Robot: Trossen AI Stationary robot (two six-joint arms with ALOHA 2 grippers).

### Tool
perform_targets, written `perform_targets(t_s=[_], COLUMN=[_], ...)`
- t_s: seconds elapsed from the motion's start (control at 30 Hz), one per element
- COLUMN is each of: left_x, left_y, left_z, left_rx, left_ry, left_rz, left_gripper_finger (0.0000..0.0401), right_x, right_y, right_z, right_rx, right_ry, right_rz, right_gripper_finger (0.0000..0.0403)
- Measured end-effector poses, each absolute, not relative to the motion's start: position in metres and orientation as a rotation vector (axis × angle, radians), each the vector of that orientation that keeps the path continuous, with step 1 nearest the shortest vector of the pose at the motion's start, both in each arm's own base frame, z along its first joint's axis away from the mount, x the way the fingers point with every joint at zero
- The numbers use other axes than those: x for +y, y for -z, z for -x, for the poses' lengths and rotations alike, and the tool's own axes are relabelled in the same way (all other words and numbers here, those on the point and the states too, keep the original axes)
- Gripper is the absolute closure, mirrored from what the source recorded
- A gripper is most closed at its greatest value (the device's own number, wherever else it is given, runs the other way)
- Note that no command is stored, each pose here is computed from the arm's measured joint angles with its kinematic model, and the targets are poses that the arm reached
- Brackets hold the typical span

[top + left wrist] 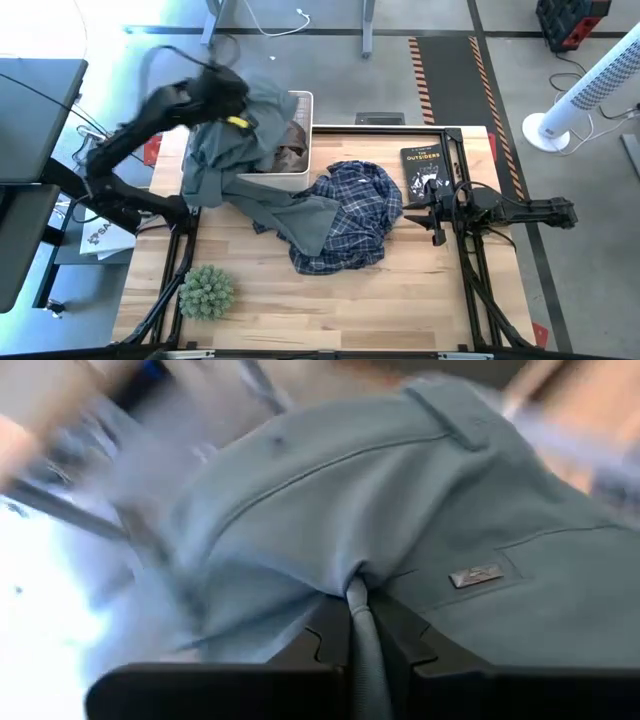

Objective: Sort clothes
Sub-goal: Put the grey pants into the white laundry bin

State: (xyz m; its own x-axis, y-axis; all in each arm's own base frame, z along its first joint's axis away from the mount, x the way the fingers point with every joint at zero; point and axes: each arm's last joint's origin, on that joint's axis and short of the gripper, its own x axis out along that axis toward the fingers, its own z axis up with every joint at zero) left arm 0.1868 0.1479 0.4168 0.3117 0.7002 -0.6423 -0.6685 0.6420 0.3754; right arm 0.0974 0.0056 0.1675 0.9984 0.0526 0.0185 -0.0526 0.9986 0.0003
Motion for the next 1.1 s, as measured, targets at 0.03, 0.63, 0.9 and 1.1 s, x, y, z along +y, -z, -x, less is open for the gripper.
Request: perform_targets(t_s=[0.03, 0.63, 0.9, 1.1], left_x=[0.157, 0.224, 0.183, 0.102], left_y=[-0.397, -0.287, -0.432, -0.488], left_z=[-0.190, -0.193, -0.184, -0.184], left_rx=[0.909, 1.356, 1.126, 0.838], left_ry=[-0.864, -0.679, -0.743, -0.383], left_rz=[-0.002, 0.420, 0.410, 0.238], left_gripper_finger=[0.0393, 0.0258, 0.0216, 0.0230], right_x=[0.006, 0.006, 0.006, 0.006], right_y=[-0.168, -0.168, -0.168, -0.168], right_z=[-0.097, -0.097, -0.097, -0.097], right_rx=[-0.019, -0.019, -0.019, -0.018], right_ry=[-0.053, -0.053, -0.053, -0.053], right_rz=[0.000, -0.001, -0.001, 0.000], right_gripper_finger=[0.0291, 0.0291, 0.0291, 0.0291])
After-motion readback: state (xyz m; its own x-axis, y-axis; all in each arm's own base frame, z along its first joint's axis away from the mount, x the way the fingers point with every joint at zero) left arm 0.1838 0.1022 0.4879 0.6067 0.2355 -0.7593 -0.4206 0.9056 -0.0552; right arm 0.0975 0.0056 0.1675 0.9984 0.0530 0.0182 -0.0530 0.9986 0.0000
